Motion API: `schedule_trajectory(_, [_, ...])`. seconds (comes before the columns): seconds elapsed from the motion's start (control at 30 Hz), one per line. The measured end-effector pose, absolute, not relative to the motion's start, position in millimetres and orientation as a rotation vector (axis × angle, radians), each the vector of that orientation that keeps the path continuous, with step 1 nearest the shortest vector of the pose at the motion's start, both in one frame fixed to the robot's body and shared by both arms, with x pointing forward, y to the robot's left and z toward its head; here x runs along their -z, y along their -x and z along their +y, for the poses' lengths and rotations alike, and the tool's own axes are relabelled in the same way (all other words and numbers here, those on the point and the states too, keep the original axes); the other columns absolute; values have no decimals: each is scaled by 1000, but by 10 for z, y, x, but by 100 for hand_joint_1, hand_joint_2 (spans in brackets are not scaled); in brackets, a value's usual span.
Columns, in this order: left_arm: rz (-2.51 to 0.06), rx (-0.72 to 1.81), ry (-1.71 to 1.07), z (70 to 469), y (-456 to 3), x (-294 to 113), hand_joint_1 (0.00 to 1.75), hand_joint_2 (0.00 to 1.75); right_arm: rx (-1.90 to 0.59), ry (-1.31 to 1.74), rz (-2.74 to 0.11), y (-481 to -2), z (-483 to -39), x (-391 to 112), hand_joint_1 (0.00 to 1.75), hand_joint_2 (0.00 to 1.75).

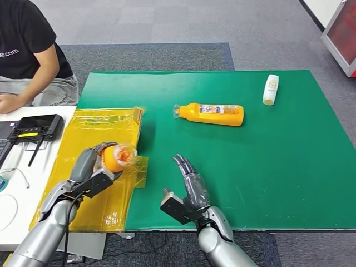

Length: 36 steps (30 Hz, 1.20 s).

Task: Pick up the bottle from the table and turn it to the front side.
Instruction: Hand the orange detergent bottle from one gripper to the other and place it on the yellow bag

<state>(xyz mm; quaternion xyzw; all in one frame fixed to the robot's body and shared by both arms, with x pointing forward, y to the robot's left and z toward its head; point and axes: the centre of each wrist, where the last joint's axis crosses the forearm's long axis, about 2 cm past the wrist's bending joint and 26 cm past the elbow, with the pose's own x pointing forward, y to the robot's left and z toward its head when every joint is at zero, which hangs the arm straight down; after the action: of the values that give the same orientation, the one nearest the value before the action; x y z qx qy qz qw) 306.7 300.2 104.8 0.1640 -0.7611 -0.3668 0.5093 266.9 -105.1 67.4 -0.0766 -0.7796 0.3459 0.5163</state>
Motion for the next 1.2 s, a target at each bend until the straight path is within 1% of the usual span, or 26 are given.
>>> schedule_trajectory(0.33, [-1787, 915, -315, 2801, -3185, -937, 175, 175, -839, 159, -1851, -2675, -988, -676, 0, 0])
schedule_trajectory(0.47, [-1787, 882, -303, 2732, -3226, -918, 175, 175, -837, 152, -1847, -2674, -968, -673, 0, 175])
schedule_trajectory(0.77, [-1795, 820, -309, 2608, -3253, -878, 175, 175, -832, 148, -1842, -2668, -952, -668, 0, 175])
schedule_trajectory(1.0, [-1777, 795, -286, 2543, -3298, -858, 175, 175, -779, 169, -1846, -2732, -966, -715, 0, 175])
schedule_trajectory(1.2, [-1761, 776, -266, 2482, -3348, -835, 175, 175, -675, 300, -1932, -2830, -1030, -808, 0, 175])
